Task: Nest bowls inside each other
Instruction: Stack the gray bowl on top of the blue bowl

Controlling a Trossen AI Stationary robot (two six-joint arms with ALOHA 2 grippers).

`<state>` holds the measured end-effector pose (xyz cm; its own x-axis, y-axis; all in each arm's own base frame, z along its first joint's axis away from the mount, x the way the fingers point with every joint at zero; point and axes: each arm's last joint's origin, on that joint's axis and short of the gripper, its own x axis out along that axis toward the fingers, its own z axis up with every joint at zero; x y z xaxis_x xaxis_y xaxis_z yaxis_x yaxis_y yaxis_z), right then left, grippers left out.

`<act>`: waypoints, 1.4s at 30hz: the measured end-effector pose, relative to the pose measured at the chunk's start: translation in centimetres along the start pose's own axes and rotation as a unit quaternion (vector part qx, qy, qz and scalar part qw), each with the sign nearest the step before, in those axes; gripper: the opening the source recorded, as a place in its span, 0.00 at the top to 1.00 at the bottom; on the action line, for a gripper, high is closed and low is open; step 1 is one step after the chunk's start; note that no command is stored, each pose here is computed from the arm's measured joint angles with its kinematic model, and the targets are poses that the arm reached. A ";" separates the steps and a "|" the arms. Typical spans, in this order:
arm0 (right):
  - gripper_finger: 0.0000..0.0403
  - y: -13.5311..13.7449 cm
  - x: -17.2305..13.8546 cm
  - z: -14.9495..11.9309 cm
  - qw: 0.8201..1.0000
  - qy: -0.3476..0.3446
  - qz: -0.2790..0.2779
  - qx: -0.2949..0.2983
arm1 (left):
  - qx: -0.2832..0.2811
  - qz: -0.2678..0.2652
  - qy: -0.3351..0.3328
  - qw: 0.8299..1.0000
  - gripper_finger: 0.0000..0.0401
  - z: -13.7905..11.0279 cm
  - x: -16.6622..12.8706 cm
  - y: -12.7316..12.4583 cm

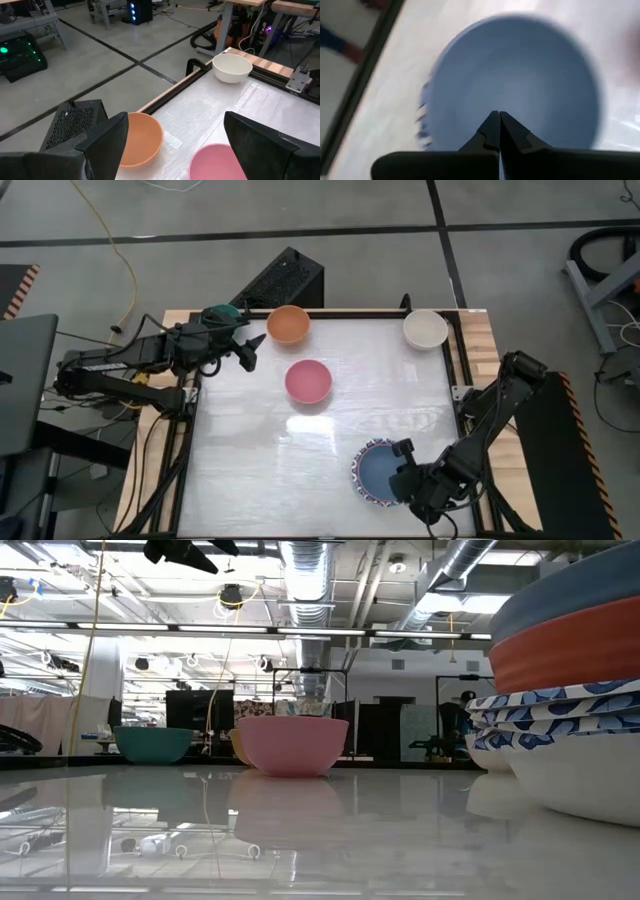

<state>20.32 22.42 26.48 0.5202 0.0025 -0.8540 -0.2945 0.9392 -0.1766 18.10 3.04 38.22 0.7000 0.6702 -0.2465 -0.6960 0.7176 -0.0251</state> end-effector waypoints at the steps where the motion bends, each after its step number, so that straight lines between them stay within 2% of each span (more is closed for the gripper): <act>1: 0.96 -0.3 -0.3 0.4 1.000 -0.011 -0.016 0.005 | 0.000 -0.001 0.000 1.000 0.21 0.0 0.0 0.0; 4: 0.96 -1.9 -2.0 1.7 0.995 -0.038 -0.071 0.055 | -0.001 -0.020 0.005 1.000 0.21 0.0 0.0 -0.1; 7: 0.96 -5.1 -3.9 2.5 0.982 -0.024 -0.113 0.150 | -0.012 -0.057 0.015 0.998 0.21 0.0 0.1 -0.1; 9: 0.96 -7.9 -5.2 2.4 0.965 -0.002 -0.139 0.222 | -0.024 -0.089 0.027 0.995 0.21 -0.1 0.3 -0.1; 11: 0.96 -10.7 -6.4 2.0 0.941 0.016 -0.166 0.294 | -0.033 -0.111 0.043 0.992 0.21 -0.2 0.5 0.1; 14: 0.93 -14.9 -8.0 0.6 0.904 0.045 -0.188 0.383 | -0.040 -0.115 0.064 0.991 0.21 -0.5 0.7 0.4; 19: 0.80 -20.7 -9.7 -2.2 0.862 0.096 -0.226 0.444 | -0.056 -0.085 0.085 0.991 0.21 -0.9 0.9 1.1; 24: 0.61 -25.6 -10.7 -4.6 0.832 0.120 -0.249 0.482 | -0.063 -0.078 0.094 0.991 0.21 -1.0 1.0 1.3; 27: 0.50 -28.0 -10.6 -5.8 0.822 0.148 -0.260 0.484 | -0.063 -0.080 0.094 0.990 0.21 -1.0 1.0 1.3; 31: 0.42 -30.8 -10.1 -7.0 0.821 0.173 -0.261 0.477 | -0.065 -0.099 0.100 0.988 0.21 -1.0 1.0 1.2; 37: 0.41 -34.0 -7.2 -9.3 0.835 0.173 -0.211 0.478 | -0.070 -0.103 0.105 0.987 0.21 -1.1 1.0 1.2; 42: 0.42 -34.9 -3.9 -12.6 0.823 0.183 -0.183 0.505 | -0.074 -0.100 0.115 0.986 0.21 -1.3 0.9 1.2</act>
<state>18.44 -14.68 29.79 0.0945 -0.2739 -0.9571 0.7414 0.6610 -0.1159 17.69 4.32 36.71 0.7824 0.4453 -0.4354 -0.5757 0.7839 -0.2327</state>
